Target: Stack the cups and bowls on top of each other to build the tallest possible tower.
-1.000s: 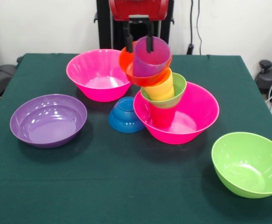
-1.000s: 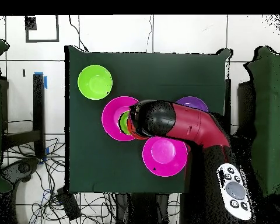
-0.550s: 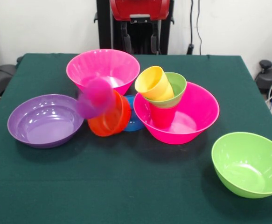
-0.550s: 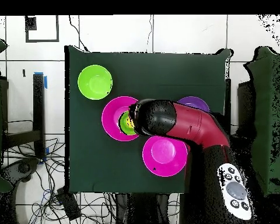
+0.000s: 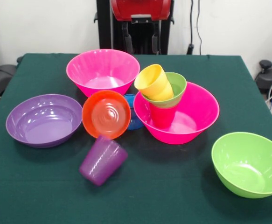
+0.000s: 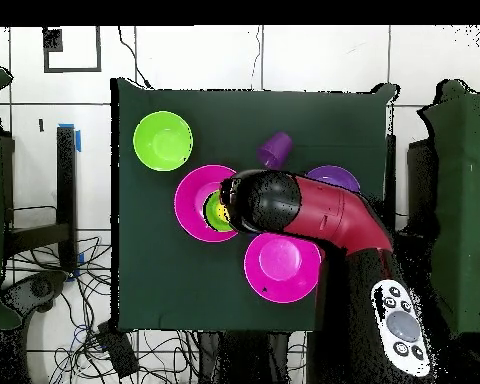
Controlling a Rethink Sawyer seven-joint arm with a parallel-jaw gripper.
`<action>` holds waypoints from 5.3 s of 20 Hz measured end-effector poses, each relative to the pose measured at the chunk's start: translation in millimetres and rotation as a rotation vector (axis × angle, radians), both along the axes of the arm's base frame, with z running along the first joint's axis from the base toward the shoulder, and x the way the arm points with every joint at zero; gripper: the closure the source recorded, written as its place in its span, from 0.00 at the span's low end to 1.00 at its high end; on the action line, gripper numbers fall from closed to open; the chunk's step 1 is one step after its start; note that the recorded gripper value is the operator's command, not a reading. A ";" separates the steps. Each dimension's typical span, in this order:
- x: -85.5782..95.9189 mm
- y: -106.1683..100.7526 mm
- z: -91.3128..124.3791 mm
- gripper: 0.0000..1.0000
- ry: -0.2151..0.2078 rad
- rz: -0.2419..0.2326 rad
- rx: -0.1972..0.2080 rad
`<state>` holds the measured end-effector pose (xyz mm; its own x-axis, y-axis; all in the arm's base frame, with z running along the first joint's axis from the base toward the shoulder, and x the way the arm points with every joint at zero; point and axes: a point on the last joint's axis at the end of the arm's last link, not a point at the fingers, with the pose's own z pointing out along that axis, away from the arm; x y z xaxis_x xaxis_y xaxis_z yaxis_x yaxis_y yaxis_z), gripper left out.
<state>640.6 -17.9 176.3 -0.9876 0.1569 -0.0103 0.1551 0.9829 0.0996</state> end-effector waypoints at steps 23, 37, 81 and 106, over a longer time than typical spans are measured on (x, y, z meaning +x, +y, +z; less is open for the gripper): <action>-4.2 44.8 -64.4 1.00 -0.120 -0.028 0.010; -22.4 59.2 -73.7 1.00 -0.036 -0.002 0.003; -29.7 5.8 -50.4 1.00 0.003 -0.086 -0.036; -29.8 12.5 -55.9 1.00 0.018 -0.122 0.006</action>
<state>610.9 -5.4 120.4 -0.9612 0.2758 0.0085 0.2753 0.9560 0.1018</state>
